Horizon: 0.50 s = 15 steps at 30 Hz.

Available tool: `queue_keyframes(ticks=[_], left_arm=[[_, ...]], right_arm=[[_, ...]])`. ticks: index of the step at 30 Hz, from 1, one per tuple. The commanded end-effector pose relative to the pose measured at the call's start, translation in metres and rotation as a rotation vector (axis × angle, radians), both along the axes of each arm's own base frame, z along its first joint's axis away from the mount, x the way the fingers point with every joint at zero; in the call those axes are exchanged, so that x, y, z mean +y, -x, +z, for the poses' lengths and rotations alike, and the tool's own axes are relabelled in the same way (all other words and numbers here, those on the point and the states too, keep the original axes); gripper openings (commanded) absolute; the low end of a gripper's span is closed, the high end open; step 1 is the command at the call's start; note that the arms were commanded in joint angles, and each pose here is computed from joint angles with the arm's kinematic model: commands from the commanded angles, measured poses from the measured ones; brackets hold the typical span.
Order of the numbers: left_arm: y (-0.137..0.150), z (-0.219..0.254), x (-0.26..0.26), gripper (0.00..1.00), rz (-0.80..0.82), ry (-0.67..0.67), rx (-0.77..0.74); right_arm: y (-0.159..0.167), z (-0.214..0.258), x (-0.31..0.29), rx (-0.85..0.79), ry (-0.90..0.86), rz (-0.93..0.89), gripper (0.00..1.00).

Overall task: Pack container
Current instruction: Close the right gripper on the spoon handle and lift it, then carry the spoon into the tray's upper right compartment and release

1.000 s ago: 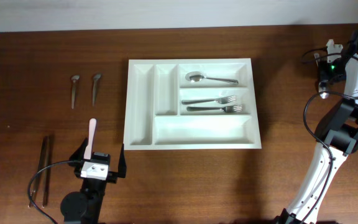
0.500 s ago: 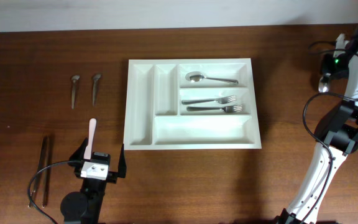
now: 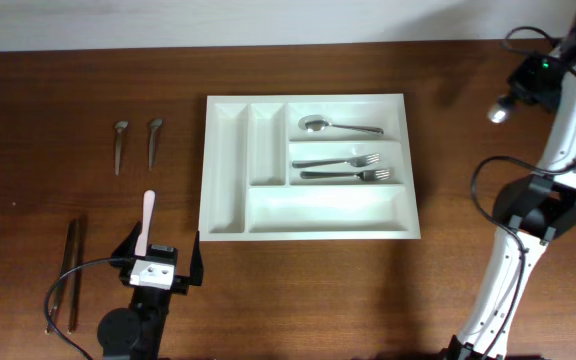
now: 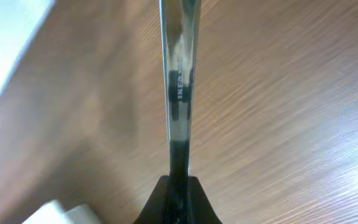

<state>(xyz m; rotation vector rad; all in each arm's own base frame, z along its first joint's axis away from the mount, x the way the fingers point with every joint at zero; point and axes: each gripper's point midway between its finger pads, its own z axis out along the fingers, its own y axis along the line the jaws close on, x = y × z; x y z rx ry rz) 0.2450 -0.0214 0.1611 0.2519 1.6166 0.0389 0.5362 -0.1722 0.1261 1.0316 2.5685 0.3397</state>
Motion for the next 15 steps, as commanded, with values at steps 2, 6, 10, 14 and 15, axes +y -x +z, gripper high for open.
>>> queue_keyframes(ticks=[2,6,10,14,15], left_arm=[[0.000,-0.001,0.002,0.99,0.011,0.012,0.000],[0.000,-0.001,0.002,0.99,0.011,0.012,0.000],[0.000,-0.001,0.002,0.99,0.011,0.012,0.000],[0.000,-0.001,0.002,0.99,0.011,0.012,0.000],[0.000,-0.001,0.002,0.99,0.011,0.012,0.000]], right_arm=[[-0.009,0.028,0.059,-0.028,-0.140,-0.053,0.04],[-0.005,0.025,0.099,0.033,-0.179,-0.042,0.04],[-0.001,0.022,0.139,0.081,-0.203,-0.024,0.04],[-0.002,0.022,0.176,0.107,-0.228,-0.040,0.04],[-0.002,0.021,0.184,0.117,-0.233,-0.057,0.04]])
